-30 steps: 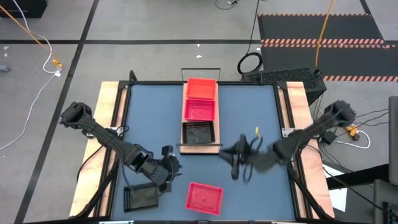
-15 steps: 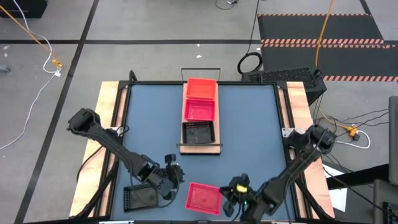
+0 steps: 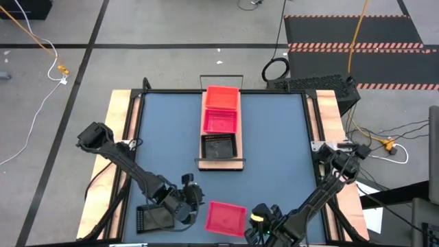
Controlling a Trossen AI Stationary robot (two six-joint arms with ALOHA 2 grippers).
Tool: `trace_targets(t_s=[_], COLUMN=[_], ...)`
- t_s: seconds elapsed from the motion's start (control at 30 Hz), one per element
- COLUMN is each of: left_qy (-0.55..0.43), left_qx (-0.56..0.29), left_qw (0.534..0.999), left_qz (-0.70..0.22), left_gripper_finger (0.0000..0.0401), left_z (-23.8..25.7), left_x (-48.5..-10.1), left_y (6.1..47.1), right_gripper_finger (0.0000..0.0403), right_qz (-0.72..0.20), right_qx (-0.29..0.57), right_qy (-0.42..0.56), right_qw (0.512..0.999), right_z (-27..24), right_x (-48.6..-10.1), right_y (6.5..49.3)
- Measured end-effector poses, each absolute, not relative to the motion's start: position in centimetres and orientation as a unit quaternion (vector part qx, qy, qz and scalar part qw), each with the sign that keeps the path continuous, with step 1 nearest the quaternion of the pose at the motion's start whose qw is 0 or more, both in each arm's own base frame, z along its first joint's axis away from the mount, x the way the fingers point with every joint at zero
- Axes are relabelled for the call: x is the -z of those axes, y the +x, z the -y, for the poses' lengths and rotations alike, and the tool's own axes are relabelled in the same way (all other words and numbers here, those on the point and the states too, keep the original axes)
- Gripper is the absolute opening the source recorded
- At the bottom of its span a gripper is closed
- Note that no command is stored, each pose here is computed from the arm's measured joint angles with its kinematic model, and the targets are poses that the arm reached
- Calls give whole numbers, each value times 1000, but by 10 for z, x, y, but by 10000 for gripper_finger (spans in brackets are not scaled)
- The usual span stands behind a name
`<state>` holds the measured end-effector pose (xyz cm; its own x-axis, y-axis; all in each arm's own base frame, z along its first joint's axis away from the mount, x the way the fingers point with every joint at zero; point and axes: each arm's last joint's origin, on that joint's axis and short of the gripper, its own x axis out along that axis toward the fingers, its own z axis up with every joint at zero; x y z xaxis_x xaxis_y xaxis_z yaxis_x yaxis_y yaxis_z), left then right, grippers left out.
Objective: Stack baskets on shelf by color
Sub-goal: Stack the red bin on the stacked red bins on the shelf
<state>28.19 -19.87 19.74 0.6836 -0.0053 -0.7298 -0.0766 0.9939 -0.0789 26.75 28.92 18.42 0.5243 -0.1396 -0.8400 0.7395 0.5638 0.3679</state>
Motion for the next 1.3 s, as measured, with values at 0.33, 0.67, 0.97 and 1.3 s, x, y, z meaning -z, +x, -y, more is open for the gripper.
trace_targets(t_s=[0.33,0.67,0.97,1.3], left_qy=[-50,-43,-27,-13], left_qx=[-7,-5,-27,-39], left_qw=[924,925,916,910], left_qz=[-379,-377,-399,-413], left_gripper_finger=[136,136,136,136], left_z=[213,219,216,213], left_x=[-201,-201,-197,-195], left_y=[273,267,261,259], right_gripper_finger=[99,219,156,9], right_qz=[-349,-383,-392,-362], right_qx=[270,287,276,261], right_qy=[397,466,466,439], right_qw=[805,744,744,780], right_z=[-279,-259,-246,-237], right_x=[-216,-183,-161,-190], right_y=[265,280,283,277])
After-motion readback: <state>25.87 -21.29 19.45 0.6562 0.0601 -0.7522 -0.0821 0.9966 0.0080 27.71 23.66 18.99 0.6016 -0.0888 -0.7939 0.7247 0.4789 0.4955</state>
